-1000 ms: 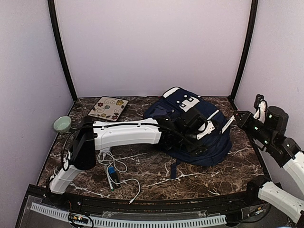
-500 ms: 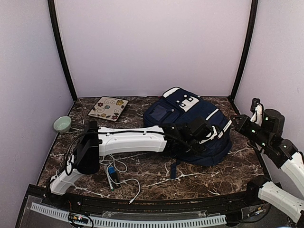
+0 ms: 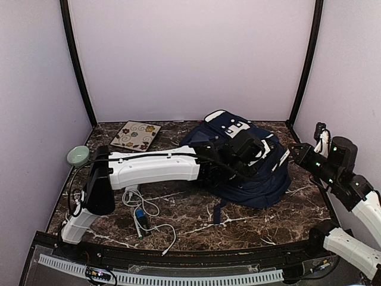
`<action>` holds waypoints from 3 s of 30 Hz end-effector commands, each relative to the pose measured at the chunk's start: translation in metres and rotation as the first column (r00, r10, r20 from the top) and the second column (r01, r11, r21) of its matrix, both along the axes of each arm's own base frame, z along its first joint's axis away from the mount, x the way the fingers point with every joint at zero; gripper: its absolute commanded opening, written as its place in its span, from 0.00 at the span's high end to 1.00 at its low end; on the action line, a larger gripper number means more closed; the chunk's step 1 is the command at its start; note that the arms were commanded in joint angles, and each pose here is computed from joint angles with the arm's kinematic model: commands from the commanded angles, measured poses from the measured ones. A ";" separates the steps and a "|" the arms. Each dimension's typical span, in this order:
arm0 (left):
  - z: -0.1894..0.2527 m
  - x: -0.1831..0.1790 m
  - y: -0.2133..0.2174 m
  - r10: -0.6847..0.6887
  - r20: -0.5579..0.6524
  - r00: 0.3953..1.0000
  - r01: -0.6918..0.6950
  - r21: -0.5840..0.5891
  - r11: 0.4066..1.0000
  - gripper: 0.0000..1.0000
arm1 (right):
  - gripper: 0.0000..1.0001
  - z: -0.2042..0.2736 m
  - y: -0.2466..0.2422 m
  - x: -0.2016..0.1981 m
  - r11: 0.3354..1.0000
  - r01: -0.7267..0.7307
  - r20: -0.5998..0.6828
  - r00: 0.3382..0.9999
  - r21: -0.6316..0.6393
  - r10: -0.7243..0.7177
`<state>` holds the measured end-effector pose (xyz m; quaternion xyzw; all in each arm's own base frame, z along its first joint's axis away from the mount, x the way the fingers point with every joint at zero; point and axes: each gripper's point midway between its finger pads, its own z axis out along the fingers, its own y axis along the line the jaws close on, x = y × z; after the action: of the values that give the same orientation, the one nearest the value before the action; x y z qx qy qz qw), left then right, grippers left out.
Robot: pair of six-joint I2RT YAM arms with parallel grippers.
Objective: Pack the student bag
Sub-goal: Open the upper front pocket of the student bag, then place the pen in the upper front pocket of the bag, then pick up the charger from the corner of the board.
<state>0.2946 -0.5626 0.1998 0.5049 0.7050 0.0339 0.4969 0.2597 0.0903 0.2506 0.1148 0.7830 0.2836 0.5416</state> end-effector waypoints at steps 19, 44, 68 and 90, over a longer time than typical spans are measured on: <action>0.140 0.020 0.034 -0.033 -0.145 0.989 -0.042 -0.485 0.873 1.00 | 1.00 0.030 0.059 0.072 0.889 -0.025 0.197 0.978 0.458 -0.074; 0.158 0.033 0.081 0.063 -0.060 0.996 -0.085 -0.532 0.842 1.00 | 0.26 -0.006 0.079 0.085 0.944 -0.157 -0.117 0.985 -0.291 0.128; 0.081 -0.017 0.092 -0.085 -0.348 0.934 -0.054 -0.372 0.926 0.27 | 0.30 0.016 0.074 0.005 0.908 -0.361 -0.122 0.932 -0.210 0.342; -0.118 0.001 0.421 0.688 -0.656 0.311 -0.835 0.157 0.527 0.01 | 0.32 -0.010 0.077 -0.001 0.894 -0.398 -0.169 0.915 -0.207 0.368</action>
<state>0.2965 -0.1490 0.0957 0.0600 0.9758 0.0233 0.2090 0.2575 0.1644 0.2385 -0.0833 0.8568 0.2731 0.4294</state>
